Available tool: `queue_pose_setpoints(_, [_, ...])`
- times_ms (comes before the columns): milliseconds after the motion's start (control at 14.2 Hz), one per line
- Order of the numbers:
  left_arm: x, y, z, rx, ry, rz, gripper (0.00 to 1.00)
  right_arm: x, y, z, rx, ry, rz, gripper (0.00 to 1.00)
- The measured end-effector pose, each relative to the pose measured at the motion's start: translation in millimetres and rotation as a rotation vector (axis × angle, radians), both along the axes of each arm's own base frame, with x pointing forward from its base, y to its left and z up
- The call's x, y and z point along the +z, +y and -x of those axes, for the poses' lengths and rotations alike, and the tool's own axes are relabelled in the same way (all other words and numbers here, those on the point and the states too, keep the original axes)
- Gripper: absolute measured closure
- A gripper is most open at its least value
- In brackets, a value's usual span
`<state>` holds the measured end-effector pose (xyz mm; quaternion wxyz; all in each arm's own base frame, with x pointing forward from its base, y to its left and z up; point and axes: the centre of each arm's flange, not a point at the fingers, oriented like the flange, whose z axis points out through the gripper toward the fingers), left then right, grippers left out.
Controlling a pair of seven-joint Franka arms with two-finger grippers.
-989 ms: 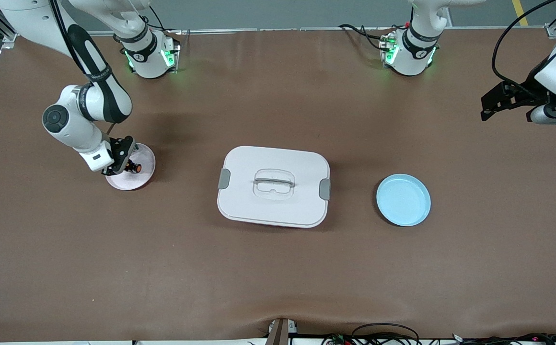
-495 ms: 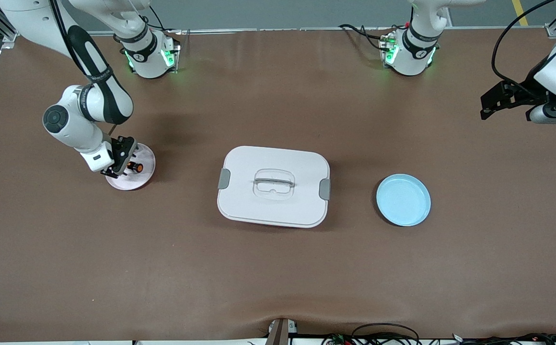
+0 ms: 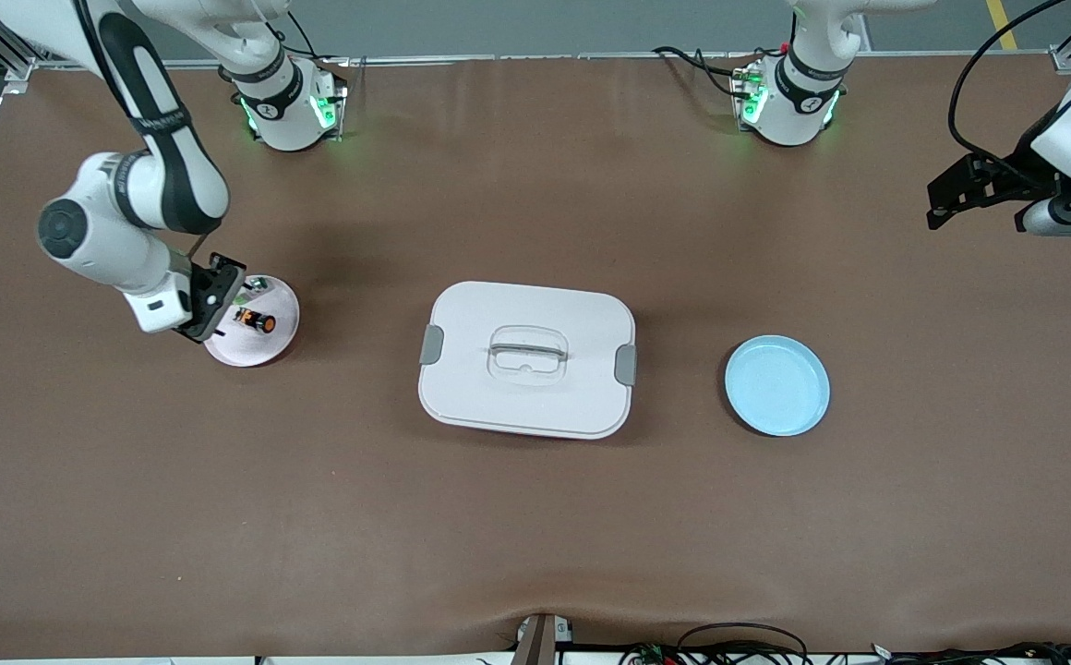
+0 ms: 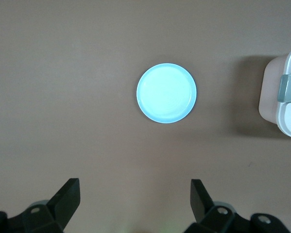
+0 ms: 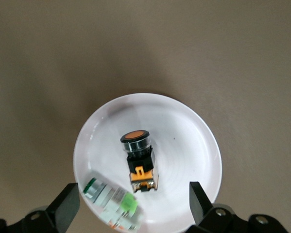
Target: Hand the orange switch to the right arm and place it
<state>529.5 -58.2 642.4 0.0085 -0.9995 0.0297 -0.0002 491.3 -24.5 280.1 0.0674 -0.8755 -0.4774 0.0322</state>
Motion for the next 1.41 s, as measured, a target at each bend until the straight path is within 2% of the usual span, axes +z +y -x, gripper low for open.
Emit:
queue_pose_setpoints(283, [0.3,-1.1,0.2,-0.002,-0.001,0.000,0.00,72.3,-3.9,-25.7,-0.270,0.091,0.039,0.00])
queue_pose_setpoints(565, [0.7,-1.5,0.3,-0.003,-0.002,0.000,0.00,91.9,-23.2,-34.1,-0.635,0.111,0.103,0.00])
queue_pose_setpoints(848, [4.0,-1.4,0.6,-0.003,-0.010,0.001,0.00,105.7,-28.3,-43.8,-0.862,0.086,0.156,0.00])
queue_pose_setpoints(989, [5.0,-1.2,0.7,-0.002,-0.012,0.001,0.00,110.7,-28.8,-45.7,-0.938,0.090,0.171,0.00])
queue_pose_setpoints(1131, [5.6,-0.4,0.7,-0.001,-0.013,0.001,0.00,115.6,-31.1,-46.3,-0.947,0.092,0.206,0.00])
queue_pose_setpoints(1272, [8.0,0.6,1.8,0.001,-0.017,0.001,0.00,125.2,-37.6,-51.2,-0.952,0.062,0.229,0.00])
queue_pose_setpoints(1413, [12.5,2.8,4.4,0.005,-0.024,0.002,0.00,137.4,-45.0,-58.0,-0.966,0.036,0.222,0.00])
